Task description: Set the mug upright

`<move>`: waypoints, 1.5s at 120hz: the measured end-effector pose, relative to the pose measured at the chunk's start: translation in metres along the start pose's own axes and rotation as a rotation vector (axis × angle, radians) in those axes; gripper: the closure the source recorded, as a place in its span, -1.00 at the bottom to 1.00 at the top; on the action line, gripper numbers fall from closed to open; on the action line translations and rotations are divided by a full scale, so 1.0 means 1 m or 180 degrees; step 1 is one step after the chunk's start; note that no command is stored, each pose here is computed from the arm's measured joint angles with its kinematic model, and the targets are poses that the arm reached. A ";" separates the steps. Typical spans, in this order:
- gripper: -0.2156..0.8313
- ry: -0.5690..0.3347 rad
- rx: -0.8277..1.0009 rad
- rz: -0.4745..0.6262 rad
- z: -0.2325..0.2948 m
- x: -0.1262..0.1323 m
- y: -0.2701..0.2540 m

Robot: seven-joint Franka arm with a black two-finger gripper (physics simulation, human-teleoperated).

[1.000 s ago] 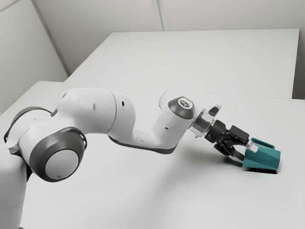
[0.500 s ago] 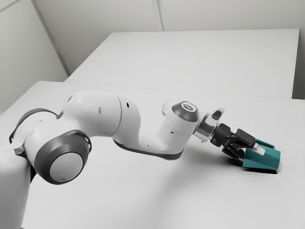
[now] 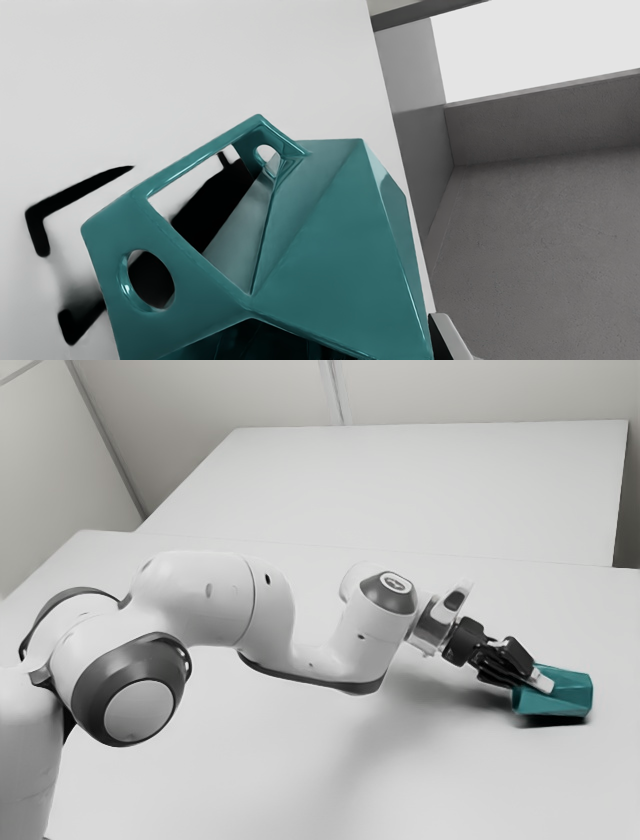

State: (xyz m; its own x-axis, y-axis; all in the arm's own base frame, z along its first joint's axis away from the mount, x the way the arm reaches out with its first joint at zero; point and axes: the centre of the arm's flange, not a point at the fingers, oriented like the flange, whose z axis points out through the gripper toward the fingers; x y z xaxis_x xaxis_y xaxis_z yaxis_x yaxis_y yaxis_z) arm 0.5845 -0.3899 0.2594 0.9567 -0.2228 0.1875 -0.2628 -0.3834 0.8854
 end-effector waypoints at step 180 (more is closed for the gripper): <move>0.91 -0.0526 0.2543 0.0677 -0.297 -0.031 0.084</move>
State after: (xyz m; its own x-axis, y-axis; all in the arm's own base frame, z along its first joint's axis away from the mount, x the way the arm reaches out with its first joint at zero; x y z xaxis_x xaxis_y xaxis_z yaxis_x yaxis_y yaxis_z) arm 0.5703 -0.1491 0.4540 0.8625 -0.4664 0.1965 -0.5045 -0.8235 0.2596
